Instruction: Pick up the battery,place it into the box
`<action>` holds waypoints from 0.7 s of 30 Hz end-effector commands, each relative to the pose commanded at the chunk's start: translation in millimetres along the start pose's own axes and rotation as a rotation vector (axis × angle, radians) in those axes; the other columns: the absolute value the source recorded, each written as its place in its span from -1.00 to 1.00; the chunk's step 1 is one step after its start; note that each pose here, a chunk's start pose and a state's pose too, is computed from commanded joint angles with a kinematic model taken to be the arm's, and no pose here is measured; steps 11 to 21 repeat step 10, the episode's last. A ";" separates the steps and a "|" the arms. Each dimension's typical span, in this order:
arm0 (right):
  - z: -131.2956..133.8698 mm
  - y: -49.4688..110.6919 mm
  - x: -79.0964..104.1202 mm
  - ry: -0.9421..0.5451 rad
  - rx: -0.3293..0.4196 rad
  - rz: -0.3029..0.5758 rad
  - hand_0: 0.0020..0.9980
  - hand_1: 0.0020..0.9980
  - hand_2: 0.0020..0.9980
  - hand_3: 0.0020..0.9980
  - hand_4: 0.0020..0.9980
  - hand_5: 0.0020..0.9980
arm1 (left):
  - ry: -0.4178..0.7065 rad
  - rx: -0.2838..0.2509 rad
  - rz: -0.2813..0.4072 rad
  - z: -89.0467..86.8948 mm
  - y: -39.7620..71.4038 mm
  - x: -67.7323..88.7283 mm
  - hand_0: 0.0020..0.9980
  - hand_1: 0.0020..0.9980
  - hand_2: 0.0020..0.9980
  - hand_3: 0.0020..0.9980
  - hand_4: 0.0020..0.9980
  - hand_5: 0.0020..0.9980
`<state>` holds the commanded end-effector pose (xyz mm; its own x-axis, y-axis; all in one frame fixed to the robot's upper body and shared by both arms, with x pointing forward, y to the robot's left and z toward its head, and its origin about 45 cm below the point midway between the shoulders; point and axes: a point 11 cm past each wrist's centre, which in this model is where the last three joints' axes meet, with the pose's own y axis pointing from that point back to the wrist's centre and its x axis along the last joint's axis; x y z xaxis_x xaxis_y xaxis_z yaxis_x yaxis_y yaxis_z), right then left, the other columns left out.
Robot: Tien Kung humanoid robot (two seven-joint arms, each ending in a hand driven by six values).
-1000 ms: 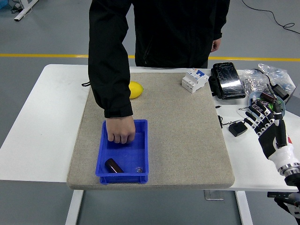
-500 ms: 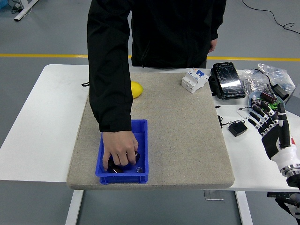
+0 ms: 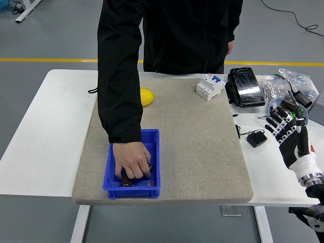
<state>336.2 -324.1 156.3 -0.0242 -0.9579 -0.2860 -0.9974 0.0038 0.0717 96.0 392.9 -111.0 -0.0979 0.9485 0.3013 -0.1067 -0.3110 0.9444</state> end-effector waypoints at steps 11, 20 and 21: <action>-2.2 -3.6 -7.0 0.033 -0.010 -0.020 0.79 0.72 0.74 0.81 1.00 1.00 | -0.001 -0.002 -0.003 1.2 0.1 -0.5 0.45 0.38 0.41 0.20 0.24 0.09; -2.2 -3.6 -7.0 0.033 -0.010 -0.020 0.79 0.72 0.74 0.81 1.00 1.00 | -0.001 -0.002 -0.003 1.2 0.1 -0.5 0.45 0.38 0.41 0.20 0.24 0.09; -2.2 -3.6 -7.0 0.033 -0.010 -0.020 0.79 0.72 0.74 0.81 1.00 1.00 | -0.001 -0.002 -0.003 1.2 0.1 -0.5 0.45 0.38 0.41 0.20 0.24 0.09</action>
